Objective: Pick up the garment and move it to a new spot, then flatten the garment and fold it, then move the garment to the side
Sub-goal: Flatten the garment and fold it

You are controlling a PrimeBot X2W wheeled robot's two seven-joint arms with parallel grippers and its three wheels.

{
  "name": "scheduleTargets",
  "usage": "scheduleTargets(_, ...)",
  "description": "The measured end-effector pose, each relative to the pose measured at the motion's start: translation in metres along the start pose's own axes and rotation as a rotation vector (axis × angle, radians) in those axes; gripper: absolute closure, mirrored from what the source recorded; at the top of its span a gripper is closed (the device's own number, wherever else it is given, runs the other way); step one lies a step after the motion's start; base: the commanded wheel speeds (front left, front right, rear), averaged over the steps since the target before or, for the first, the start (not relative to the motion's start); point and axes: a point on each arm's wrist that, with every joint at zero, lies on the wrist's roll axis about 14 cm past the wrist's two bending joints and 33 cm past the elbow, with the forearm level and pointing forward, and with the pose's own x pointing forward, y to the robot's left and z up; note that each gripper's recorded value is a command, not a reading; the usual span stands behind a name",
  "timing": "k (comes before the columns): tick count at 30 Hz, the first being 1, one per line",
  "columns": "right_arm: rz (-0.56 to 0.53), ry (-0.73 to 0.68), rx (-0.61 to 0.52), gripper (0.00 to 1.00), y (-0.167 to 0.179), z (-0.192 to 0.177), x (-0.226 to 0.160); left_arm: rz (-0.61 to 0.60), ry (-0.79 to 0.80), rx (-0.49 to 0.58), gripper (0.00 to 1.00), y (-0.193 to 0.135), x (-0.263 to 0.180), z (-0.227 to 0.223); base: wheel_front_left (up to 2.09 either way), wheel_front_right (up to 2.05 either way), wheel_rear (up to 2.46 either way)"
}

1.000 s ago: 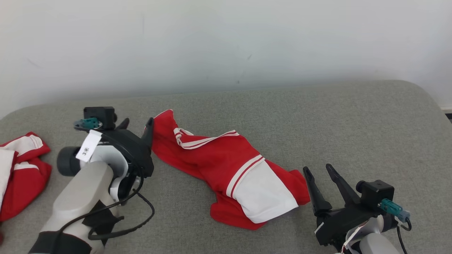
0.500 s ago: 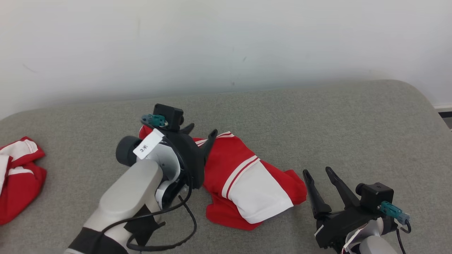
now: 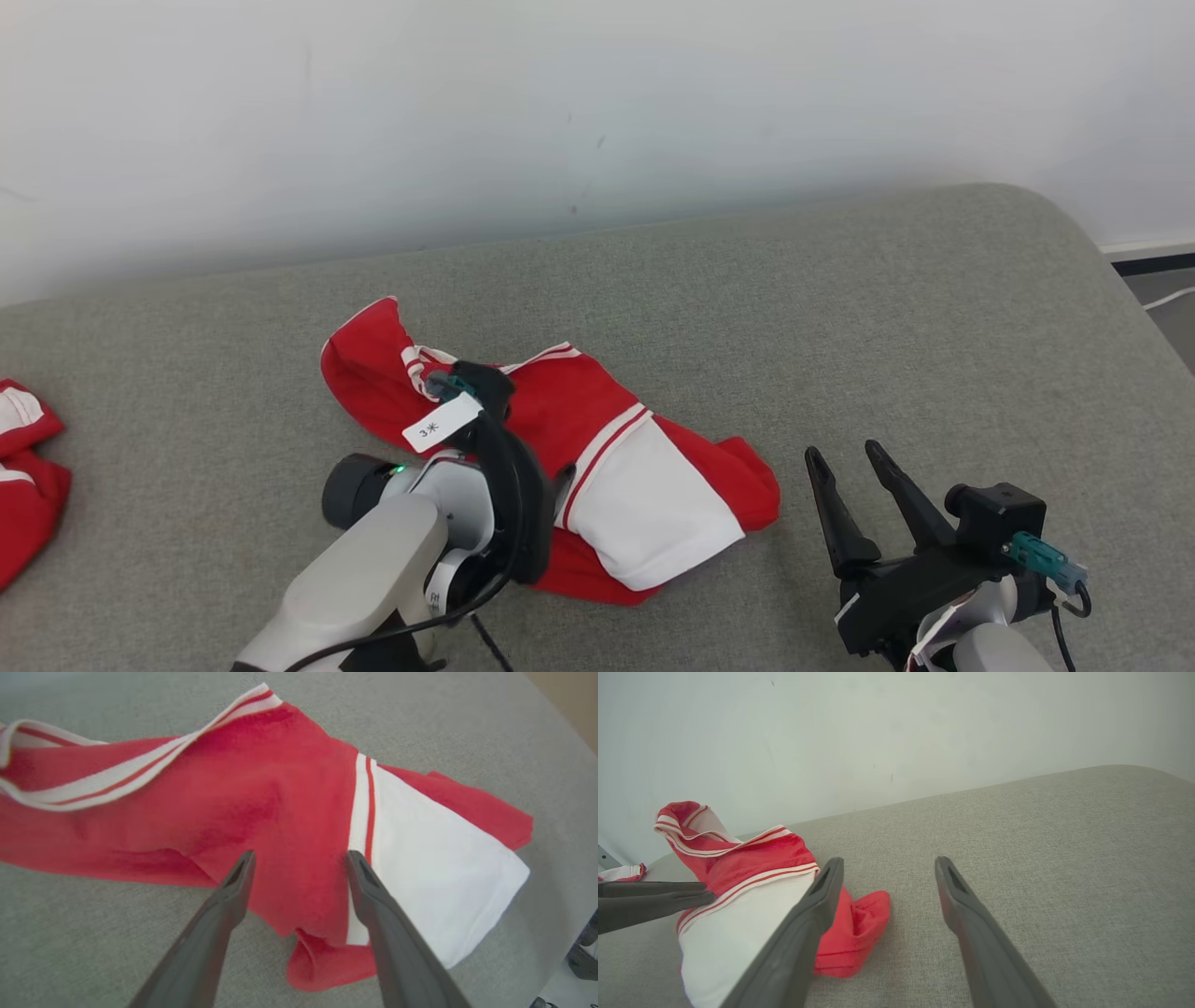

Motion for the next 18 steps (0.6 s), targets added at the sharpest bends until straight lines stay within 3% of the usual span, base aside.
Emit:
scheduleTargets(10,-0.001,0.015,-0.001,0.00,-0.001,-0.005,0.004,-0.065,0.051,-0.107,0.00,-0.010,0.005,-0.018,0.00,0.00,0.00)
scheduleTargets(13,0.002,0.015,-0.003,0.00,0.000,-0.004,0.006,-0.079,-0.002,-0.112,0.84,-0.012,0.006,-0.008,0.00,0.00,0.00)
scheduleTargets(15,0.002,0.015,-0.003,0.00,0.000,-0.005,0.007,-0.086,-0.054,-0.111,1.00,-0.013,0.006,0.003,0.00,0.00,0.00)
scheduleTargets(18,0.001,0.017,-0.003,0.00,0.000,-0.005,0.007,-0.094,-0.100,-0.111,1.00,-0.014,0.005,0.015,0.00,0.00,0.00)
